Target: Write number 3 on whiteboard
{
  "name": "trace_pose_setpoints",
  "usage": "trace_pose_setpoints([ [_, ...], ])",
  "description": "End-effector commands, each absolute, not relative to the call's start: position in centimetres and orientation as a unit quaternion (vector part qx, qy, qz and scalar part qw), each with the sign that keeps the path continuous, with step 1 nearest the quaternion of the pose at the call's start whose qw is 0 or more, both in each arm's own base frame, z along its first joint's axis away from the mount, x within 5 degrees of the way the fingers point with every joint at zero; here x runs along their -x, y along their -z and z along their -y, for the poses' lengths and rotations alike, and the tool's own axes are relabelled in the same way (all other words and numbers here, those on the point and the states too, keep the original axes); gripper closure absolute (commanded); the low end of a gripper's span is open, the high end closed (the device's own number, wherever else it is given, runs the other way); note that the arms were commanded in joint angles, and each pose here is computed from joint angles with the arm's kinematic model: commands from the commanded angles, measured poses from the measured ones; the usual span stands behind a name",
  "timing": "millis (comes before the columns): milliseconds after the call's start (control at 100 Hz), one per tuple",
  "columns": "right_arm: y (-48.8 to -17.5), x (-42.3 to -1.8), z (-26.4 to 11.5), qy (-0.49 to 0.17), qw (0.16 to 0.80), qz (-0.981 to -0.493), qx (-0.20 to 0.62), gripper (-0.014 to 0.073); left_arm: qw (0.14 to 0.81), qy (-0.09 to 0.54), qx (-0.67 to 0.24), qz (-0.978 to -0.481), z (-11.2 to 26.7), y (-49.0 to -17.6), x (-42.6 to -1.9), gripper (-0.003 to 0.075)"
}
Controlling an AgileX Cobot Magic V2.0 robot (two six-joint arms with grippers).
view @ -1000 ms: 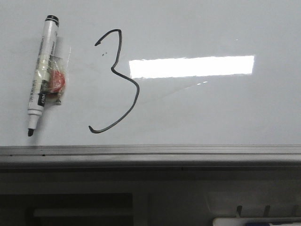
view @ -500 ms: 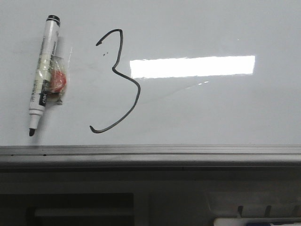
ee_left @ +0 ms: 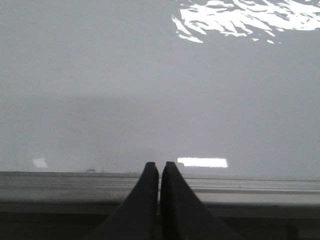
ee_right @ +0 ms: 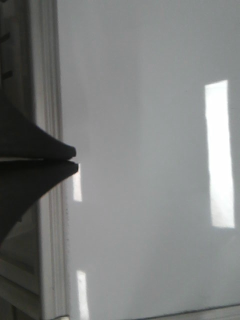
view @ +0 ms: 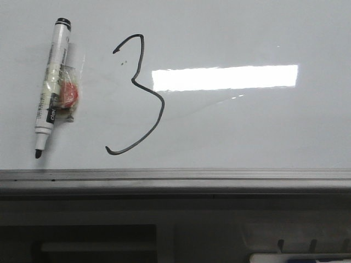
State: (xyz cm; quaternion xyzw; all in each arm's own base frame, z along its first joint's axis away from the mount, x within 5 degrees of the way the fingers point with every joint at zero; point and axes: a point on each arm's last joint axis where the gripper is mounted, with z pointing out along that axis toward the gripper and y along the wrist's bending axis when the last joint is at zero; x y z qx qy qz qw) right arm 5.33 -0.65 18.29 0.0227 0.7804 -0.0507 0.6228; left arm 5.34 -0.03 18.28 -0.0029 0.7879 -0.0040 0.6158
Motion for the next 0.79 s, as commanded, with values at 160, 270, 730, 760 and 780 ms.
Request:
trace_pose_setpoints([
  [160, -17.32, -5.32, 0.65, 0.059, 0.615, -0.787, -0.010, 0.0656, 0.642, 0.008, 0.008, -0.767, 0.02, -18.51, -5.33, 0.0741],
  [270, -17.31, -5.31, 0.65, 0.059, 0.614, -0.787, -0.010, 0.0656, 0.642, 0.008, 0.008, -0.767, 0.02, -18.51, -5.33, 0.0741],
  [730, -17.29, -5.30, 0.65, 0.059, 0.614, -0.787, -0.010, 0.0656, 0.642, 0.008, 0.008, -0.767, 0.02, -18.51, -5.33, 0.0741],
  [760, -17.29, -5.30, 0.65, 0.059, 0.614, -0.787, -0.010, 0.0656, 0.642, 0.008, 0.008, -0.767, 0.02, -18.51, -5.33, 0.0741],
  [780, -17.29, -5.30, 0.65, 0.059, 0.614, -0.787, -0.010, 0.0656, 0.642, 0.008, 0.008, -0.767, 0.02, -18.51, -5.33, 0.0741],
])
